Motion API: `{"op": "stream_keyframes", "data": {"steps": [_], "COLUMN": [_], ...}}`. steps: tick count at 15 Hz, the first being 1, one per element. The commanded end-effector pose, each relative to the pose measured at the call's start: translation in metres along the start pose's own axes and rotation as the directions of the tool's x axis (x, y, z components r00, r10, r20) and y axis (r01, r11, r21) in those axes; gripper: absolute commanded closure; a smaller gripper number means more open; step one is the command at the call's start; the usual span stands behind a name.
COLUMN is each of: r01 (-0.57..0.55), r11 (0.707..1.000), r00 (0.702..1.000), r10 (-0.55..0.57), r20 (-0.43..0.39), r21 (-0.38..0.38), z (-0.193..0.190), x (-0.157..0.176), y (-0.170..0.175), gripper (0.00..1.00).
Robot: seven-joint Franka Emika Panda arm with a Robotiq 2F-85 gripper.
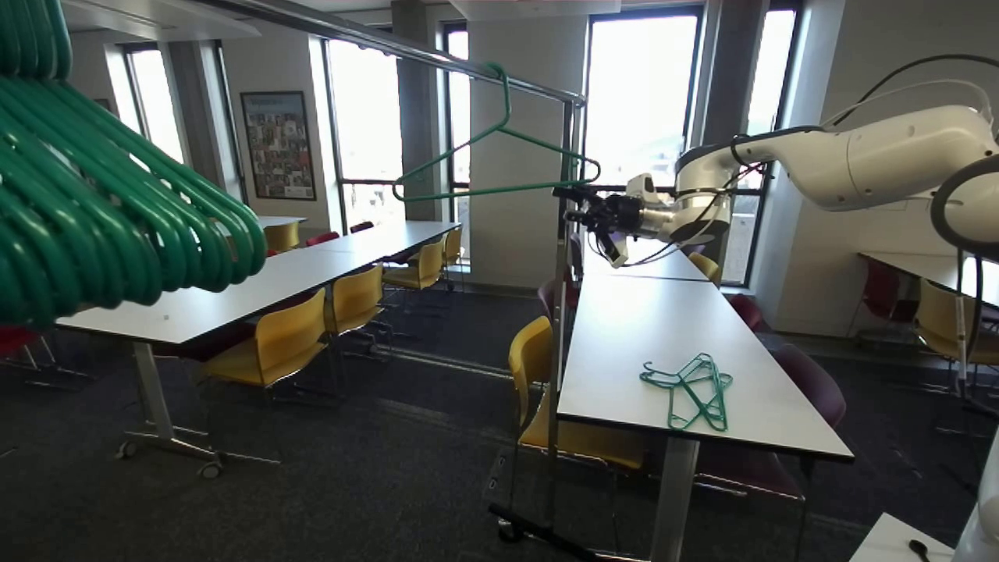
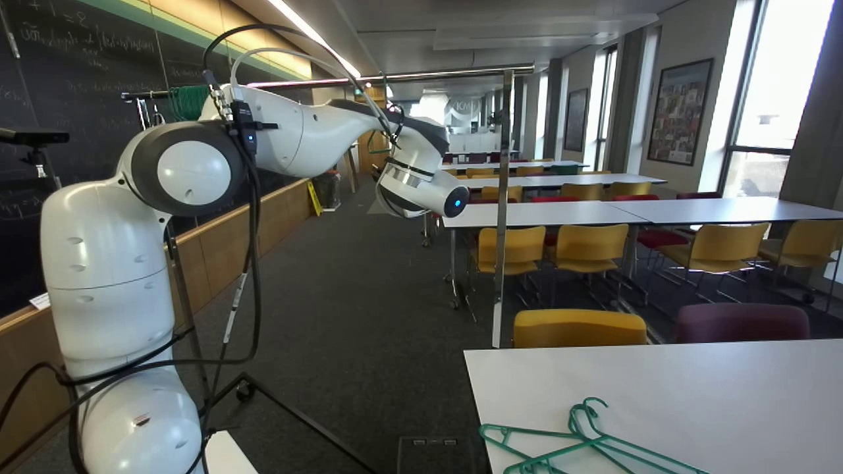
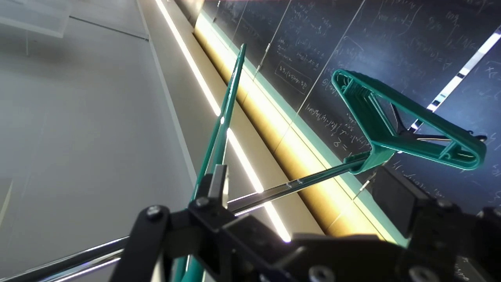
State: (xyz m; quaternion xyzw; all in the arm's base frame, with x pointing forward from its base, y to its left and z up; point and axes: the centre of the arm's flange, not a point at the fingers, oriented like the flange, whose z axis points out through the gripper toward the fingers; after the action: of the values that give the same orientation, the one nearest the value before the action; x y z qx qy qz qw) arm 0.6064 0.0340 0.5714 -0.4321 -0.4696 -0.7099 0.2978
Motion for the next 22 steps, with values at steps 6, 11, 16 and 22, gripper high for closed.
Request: {"op": "stream_keyframes", "data": {"steps": [6,11,16,22], "r01": [-0.001,-0.001,-0.001,-0.030], "r11": [1.000,1.000,1.000,0.999], "r00": [1.000,1.000,1.000,0.999], "r10": [0.001,0.001,0.001,0.030], "r20": [0.000,0.000,0.000,-0.025], "r21": [0.000,0.000,0.000,-0.014], "z": [0.000,0.000,0.000,0.016], "x": [-0.001,-0.001,-0.001,-0.002], "y": [0.000,0.000,0.000,0.005], "gripper": [0.00,0.00,0.00,0.00]}}
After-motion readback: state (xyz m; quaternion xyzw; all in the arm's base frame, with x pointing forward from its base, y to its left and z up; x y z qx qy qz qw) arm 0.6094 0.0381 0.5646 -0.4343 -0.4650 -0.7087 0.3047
